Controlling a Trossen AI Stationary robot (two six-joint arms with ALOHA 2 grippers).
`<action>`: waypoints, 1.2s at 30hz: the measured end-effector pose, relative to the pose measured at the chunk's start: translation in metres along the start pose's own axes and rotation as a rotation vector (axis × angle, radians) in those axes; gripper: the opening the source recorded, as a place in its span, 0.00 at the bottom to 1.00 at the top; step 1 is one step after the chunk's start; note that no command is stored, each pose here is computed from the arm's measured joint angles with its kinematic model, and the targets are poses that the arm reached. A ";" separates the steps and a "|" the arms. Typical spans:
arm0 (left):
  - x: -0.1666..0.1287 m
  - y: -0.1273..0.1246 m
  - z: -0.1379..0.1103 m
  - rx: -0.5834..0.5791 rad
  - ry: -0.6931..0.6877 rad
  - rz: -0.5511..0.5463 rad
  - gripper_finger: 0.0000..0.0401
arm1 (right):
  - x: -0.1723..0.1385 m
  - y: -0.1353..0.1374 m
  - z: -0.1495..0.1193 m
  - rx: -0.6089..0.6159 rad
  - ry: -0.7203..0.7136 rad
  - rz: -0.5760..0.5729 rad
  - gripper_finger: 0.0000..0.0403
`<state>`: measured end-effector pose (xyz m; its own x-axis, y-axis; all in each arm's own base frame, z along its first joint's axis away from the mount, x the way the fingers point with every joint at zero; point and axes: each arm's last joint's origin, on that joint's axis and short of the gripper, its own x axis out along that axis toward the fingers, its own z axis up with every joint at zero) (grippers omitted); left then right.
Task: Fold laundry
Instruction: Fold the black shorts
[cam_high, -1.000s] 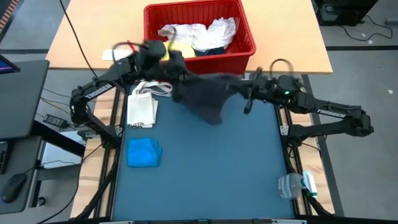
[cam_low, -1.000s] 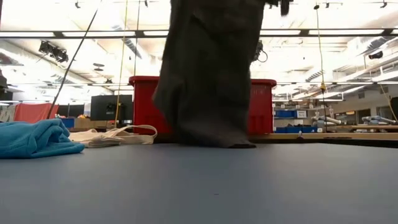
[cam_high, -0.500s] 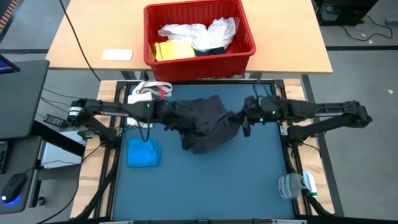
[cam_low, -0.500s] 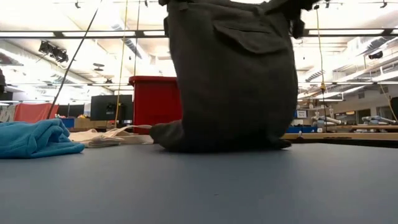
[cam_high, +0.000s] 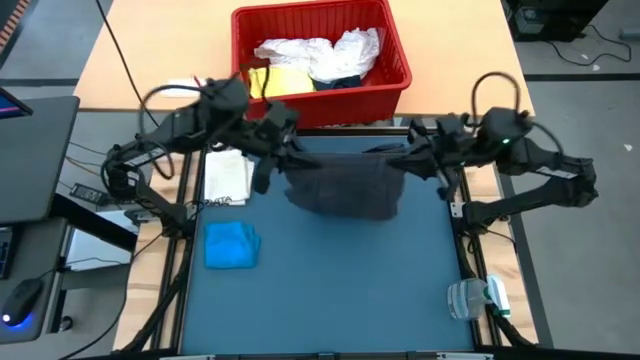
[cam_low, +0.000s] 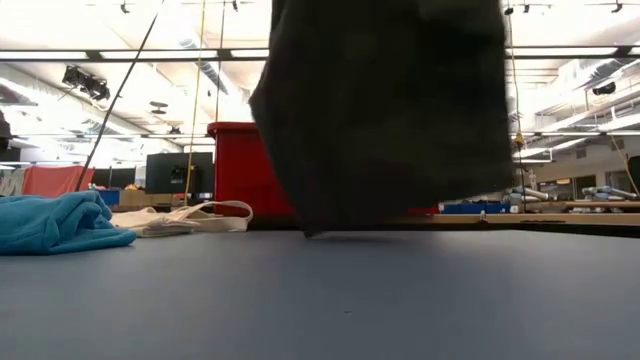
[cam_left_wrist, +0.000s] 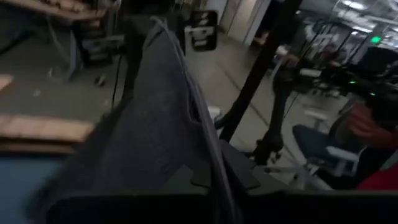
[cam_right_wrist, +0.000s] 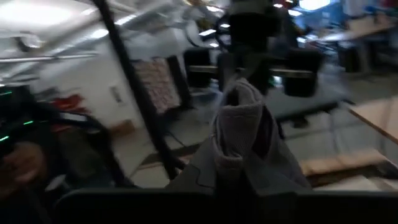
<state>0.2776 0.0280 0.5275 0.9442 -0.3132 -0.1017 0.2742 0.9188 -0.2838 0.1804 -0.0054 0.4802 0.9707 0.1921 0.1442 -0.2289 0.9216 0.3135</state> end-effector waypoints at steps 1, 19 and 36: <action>-0.004 -0.005 0.007 0.013 -0.026 -0.010 0.03 | 0.000 0.005 0.007 -0.008 -0.021 0.021 0.05; -0.005 0.072 -0.022 0.122 0.239 0.611 0.03 | 0.026 -0.076 -0.017 -0.352 0.374 -0.818 0.05; 0.041 0.016 -0.060 -0.066 0.456 0.275 0.03 | 0.037 -0.025 -0.062 0.056 0.571 -0.623 0.05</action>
<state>0.3095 0.0152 0.4620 0.8006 -0.1491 -0.5804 0.0017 0.9691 -0.2465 0.2270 -0.0005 0.4192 0.8050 -0.1905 -0.5618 0.3713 0.9005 0.2266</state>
